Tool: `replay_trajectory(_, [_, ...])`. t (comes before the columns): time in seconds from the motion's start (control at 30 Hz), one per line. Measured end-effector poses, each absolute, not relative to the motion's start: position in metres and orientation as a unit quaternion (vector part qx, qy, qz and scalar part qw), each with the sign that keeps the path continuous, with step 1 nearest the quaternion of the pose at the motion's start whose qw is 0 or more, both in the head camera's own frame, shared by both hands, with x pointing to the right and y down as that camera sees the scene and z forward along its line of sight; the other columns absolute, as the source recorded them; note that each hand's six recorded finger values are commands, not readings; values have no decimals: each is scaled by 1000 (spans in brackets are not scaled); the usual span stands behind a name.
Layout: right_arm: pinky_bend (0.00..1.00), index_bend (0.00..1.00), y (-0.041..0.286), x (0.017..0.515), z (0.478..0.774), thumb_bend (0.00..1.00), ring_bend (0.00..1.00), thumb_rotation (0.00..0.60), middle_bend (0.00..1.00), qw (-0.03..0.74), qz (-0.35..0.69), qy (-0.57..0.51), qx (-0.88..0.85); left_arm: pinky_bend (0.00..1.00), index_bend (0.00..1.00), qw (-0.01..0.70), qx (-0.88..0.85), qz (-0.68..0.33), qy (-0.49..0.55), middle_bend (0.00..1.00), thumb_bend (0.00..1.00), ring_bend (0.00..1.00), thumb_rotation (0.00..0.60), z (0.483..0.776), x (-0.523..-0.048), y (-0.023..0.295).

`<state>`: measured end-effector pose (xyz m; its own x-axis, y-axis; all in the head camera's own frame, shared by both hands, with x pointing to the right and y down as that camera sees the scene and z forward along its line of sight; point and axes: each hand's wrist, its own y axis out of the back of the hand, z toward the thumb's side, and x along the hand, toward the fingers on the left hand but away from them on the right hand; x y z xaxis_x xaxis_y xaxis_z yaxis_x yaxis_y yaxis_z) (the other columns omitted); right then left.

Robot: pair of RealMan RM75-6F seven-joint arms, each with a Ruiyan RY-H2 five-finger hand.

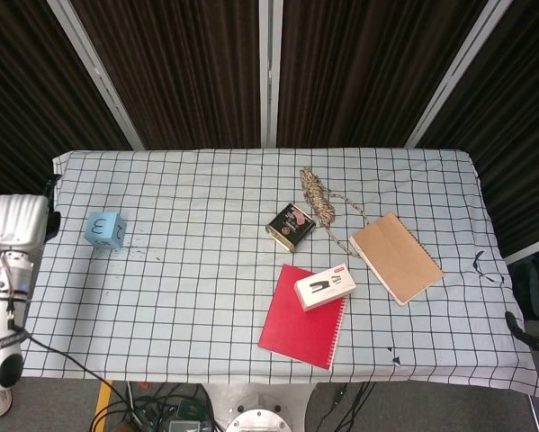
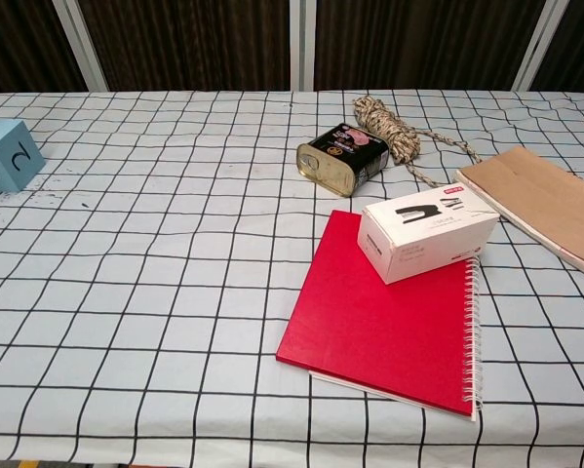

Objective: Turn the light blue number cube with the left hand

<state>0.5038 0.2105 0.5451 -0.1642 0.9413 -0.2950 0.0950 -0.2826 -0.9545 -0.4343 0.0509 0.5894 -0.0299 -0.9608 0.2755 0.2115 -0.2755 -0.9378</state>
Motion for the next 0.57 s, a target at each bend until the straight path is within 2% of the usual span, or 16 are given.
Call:
replay_trajectory(0.03, [0,0,211,502,546,218,0,600,0,359,591,-479,-541,388,162,484,-506,-603,382,208,32,170,600,585,-438,63])
replay_trajectory(0.1, [0,0,212,499,547,214,0,600,0,363,588,-474,-546,247,141,492,-505,-580,408,95,1,61,600,578,-446,95])
replay_trajectory(0.13, [0,0,212,498,548,213,0,600,0,366,586,-473,-547,186,133,491,-506,-574,416,59,0,29,600,577,-451,110])
replay_trajectory(0.2, [0,0,213,495,547,212,0,600,0,373,579,-474,-548,129,129,486,-509,-562,435,39,0,13,600,574,-460,141])
replay_trajectory(0.3, [0,0,218,491,547,210,0,600,0,384,571,-473,-551,106,128,470,-518,-553,452,39,0,3,600,575,-467,176])
replay_trajectory(0.4, [0,0,226,490,549,209,0,600,0,384,572,-469,-553,101,128,448,-534,-553,456,39,0,2,600,578,-469,198])
replay_trajectory(0.57, [0,0,231,490,556,207,0,600,0,377,579,-459,-559,86,128,438,-554,-552,444,39,0,2,600,582,-464,211])
